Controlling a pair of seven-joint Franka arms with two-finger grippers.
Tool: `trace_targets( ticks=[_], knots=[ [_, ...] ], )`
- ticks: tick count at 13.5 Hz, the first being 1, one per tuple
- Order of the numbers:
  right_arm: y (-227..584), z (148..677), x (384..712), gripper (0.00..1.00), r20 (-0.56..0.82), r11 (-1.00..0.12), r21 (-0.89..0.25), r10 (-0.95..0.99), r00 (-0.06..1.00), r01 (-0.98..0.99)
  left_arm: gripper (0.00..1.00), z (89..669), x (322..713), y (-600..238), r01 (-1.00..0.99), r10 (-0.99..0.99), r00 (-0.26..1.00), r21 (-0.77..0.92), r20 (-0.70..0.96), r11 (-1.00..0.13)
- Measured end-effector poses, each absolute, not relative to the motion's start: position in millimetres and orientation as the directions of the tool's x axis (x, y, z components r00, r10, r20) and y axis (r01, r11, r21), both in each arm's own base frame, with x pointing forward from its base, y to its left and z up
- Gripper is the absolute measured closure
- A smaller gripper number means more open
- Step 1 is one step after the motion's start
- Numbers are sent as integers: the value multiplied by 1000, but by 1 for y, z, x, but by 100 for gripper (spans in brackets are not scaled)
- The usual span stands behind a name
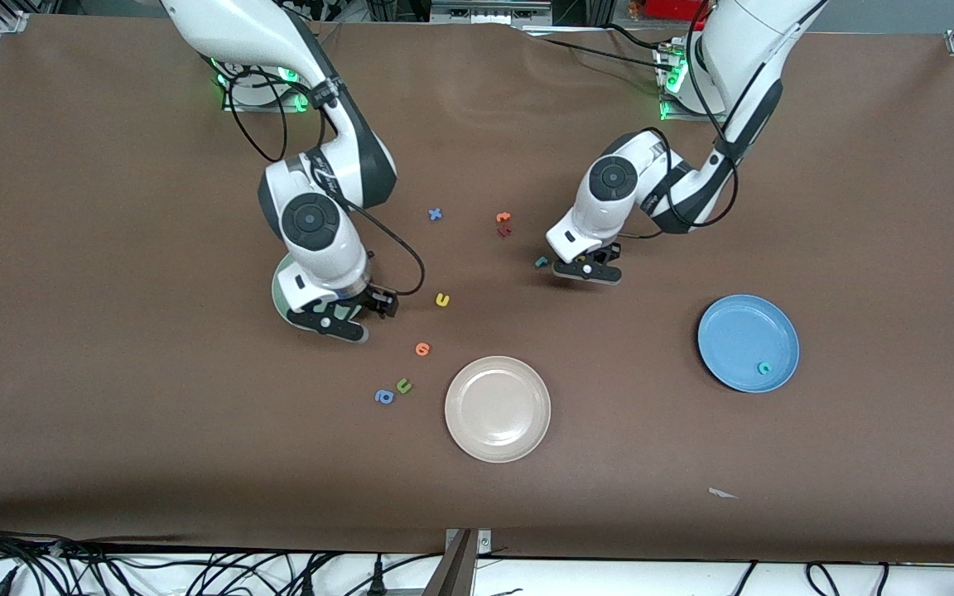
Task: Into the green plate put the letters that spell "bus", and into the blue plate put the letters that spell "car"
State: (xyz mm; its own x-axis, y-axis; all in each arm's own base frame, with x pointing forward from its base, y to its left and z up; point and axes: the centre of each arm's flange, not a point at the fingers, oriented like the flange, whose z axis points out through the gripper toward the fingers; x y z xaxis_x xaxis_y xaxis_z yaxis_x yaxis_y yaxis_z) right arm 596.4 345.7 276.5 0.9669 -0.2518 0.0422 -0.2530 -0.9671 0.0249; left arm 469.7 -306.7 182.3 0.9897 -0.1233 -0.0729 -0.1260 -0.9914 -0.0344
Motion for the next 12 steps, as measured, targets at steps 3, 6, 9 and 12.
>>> trace_targets(
  ticks=[3, 6, 9, 12],
  knots=[
    [383, 251, 601, 28, 43, -969, 10, -245, 969, -246, 72, 219, 518, -289, -118, -109, 989, -92, -102, -989],
    [410, 233, 593, 39, 51, -950, -35, -313, 949, -311, 72, 247, 567, -229, -163, -146, 979, -115, -143, -980],
    [435, 219, 576, 38, 44, -927, -60, -374, 927, -371, 72, 264, 609, -143, -192, -172, 970, -107, -171, -975],
    [457, 202, 555, 38, 30, -928, -39, -371, 928, -370, 72, 268, 632, -73, -112, -95, 982, -99, -165, -989]
  ],
)
